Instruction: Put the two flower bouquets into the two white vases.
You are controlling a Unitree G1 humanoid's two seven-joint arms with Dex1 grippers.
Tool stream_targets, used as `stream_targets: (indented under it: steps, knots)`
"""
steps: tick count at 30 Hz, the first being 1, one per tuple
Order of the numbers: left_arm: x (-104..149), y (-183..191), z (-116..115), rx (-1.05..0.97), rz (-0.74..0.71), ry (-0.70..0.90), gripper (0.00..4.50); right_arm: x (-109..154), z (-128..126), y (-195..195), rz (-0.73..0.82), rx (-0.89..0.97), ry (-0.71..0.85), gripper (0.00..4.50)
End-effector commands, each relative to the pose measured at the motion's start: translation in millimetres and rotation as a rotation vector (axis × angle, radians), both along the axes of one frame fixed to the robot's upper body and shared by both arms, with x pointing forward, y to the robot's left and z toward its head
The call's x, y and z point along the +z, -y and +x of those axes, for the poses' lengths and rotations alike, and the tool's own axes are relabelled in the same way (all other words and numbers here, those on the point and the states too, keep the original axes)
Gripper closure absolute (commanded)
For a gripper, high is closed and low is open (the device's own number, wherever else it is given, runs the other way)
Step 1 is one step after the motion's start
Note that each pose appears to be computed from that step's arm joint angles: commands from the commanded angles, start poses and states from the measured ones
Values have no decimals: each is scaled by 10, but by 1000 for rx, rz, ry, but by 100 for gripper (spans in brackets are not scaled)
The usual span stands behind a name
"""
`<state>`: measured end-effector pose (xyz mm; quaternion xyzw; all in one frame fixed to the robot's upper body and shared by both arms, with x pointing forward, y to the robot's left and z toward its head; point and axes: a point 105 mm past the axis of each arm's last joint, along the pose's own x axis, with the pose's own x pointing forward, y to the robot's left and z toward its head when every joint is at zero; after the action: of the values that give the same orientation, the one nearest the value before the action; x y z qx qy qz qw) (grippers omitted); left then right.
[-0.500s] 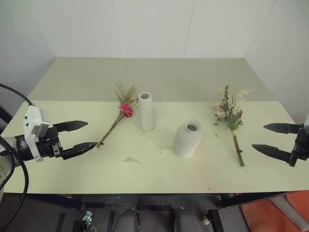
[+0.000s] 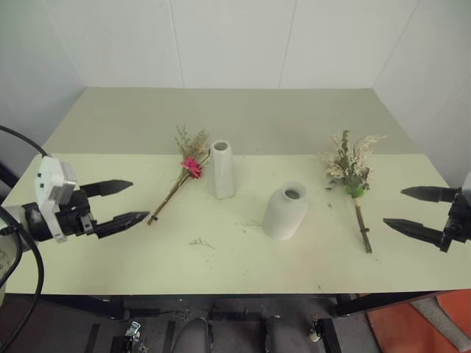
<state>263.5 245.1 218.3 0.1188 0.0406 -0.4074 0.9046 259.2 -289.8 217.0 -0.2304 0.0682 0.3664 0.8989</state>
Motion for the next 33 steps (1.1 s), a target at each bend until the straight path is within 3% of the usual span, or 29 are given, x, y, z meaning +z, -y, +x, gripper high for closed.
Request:
stream_targets:
  steps: [1, 4, 6, 16, 23, 28, 33]
  knots:
    - [180, 49, 128, 129, 10, 89, 2, 295, 59, -287, 2, 58, 114, 0]
    - [257, 53, 318, 331, 45, 157, 2, 464, 103, -553, 20, 112, 160, 0]
    - [235, 90, 404, 361, 56, 97, 2, 534, 123, -718, 9, 142, 166, 0]
    - [-249, 286, 1024, 540, 125, -367, 2, 767, 96, -1415, 24, 347, 142, 0]
    - [-609, 517, 1215, 482, 234, -548, 2, 798, 51, -1558, 24, 396, 101, 0]
    - [-782, 508, 1282, 504, 361, -583, 2, 751, 52, -1509, 17, 352, 86, 0]
    - [-761, 520, 1353, 506, 365, -586, 118, 729, 35, -1468, 24, 317, 85, 0]
